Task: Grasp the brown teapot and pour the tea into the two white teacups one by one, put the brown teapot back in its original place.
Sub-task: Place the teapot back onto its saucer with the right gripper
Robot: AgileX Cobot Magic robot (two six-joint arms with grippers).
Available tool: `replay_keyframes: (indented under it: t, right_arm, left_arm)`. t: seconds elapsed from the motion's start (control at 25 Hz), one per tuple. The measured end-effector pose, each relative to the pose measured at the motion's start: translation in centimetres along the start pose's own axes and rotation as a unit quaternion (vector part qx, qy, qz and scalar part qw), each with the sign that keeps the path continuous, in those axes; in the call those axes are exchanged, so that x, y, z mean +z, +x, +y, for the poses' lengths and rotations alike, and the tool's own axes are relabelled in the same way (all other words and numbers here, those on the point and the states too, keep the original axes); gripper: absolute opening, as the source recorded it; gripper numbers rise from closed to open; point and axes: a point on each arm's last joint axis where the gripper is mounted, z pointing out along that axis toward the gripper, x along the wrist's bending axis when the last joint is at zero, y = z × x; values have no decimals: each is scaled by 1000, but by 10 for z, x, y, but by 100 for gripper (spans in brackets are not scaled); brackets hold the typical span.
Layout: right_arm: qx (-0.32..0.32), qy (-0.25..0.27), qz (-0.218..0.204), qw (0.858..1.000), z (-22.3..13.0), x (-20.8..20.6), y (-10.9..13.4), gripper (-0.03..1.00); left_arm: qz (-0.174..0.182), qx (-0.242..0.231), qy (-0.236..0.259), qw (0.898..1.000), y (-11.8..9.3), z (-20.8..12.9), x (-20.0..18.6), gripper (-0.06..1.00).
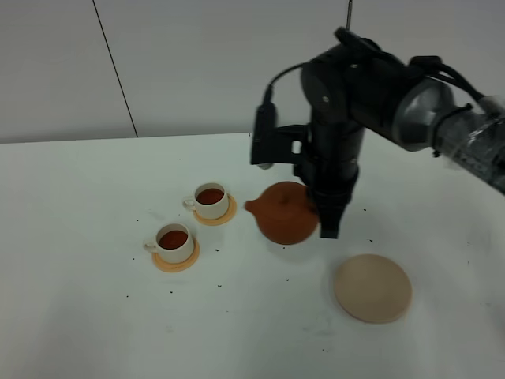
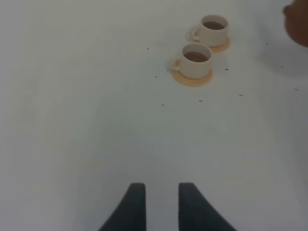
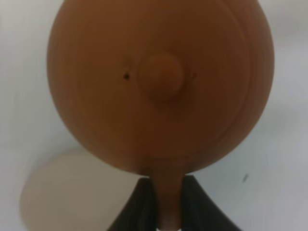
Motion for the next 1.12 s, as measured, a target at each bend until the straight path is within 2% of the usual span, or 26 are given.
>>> replay_keyframes:
  t: [0.28, 0.72, 0.92, 1.12]
  right_arm:
    - [35, 34, 32, 998, -35, 2, 17, 9]
    - [79, 35, 5, 996, -70, 1, 54, 9]
    - [101, 19, -11, 995, -87, 11, 57, 9]
    - [120, 16, -10, 993, -101, 23, 60, 9]
  left_arm:
    - [0, 0, 0, 1000, 0, 0, 0, 24]
    - [0, 0, 0, 1000, 0, 0, 0, 24]
    - [0, 0, 0, 1000, 0, 0, 0, 24]
    - [0, 0, 0, 1000, 0, 0, 0, 24]
